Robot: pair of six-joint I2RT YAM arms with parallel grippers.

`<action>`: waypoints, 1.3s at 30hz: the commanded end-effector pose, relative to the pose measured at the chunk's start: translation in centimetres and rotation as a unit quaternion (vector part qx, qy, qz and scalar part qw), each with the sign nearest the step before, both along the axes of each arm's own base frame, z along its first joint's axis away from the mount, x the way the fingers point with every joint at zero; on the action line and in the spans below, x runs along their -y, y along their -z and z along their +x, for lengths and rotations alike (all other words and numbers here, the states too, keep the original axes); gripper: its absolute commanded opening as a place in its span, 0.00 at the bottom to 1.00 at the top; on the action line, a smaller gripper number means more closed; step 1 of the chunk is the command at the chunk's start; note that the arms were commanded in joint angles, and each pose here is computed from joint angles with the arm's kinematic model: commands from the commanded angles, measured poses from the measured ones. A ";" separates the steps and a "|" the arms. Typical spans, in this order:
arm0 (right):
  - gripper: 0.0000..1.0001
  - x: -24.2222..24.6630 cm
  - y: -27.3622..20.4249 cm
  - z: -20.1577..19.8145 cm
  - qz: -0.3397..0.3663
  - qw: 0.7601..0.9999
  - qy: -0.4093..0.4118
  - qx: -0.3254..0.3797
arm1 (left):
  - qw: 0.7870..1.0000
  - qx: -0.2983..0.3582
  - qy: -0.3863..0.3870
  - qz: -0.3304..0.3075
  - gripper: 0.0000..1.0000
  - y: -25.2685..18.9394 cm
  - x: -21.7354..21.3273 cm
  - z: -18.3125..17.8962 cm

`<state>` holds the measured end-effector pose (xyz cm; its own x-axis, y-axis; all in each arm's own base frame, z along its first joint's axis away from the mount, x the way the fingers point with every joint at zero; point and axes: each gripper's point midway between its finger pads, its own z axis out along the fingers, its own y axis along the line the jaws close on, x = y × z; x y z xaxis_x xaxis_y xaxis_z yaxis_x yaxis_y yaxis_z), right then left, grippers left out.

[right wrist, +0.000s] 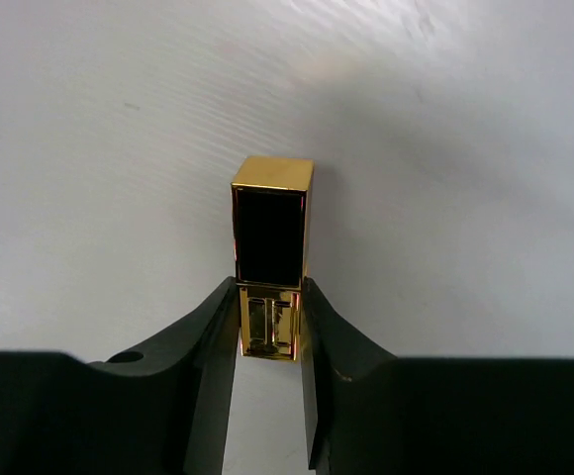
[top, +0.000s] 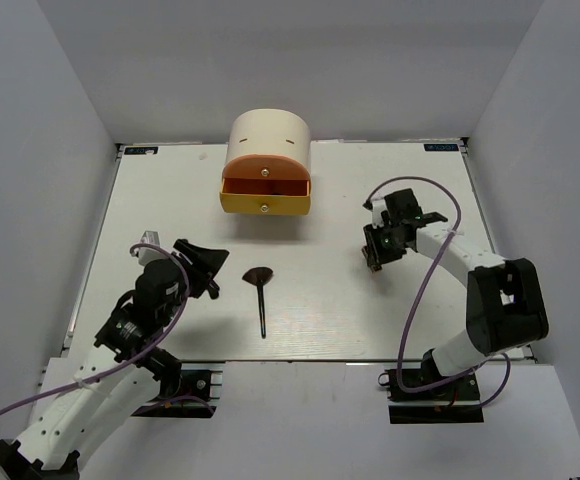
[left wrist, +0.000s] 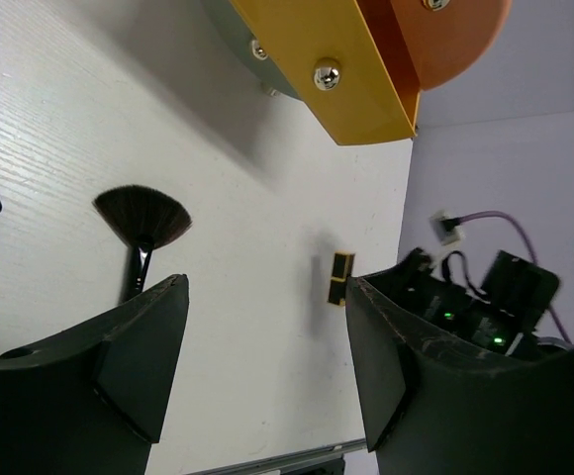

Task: Organize the makeup

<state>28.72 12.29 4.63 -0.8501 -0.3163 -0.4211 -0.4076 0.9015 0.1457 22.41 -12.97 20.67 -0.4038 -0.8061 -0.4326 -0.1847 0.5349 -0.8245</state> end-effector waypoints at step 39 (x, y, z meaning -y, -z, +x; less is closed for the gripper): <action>0.11 -22.6 -20.3 14.6 0.054 0.744 -0.493 0.447 | 1.000 -0.009 0.003 -0.010 0.74 1.3 0.5 0.1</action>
<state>41.75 34.37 22.73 0.3712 -0.5330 -0.7604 -0.8798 0.0600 -0.4716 22.51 -13.34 19.09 -0.4188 -0.8092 -0.4121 -0.2067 0.5268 -0.8245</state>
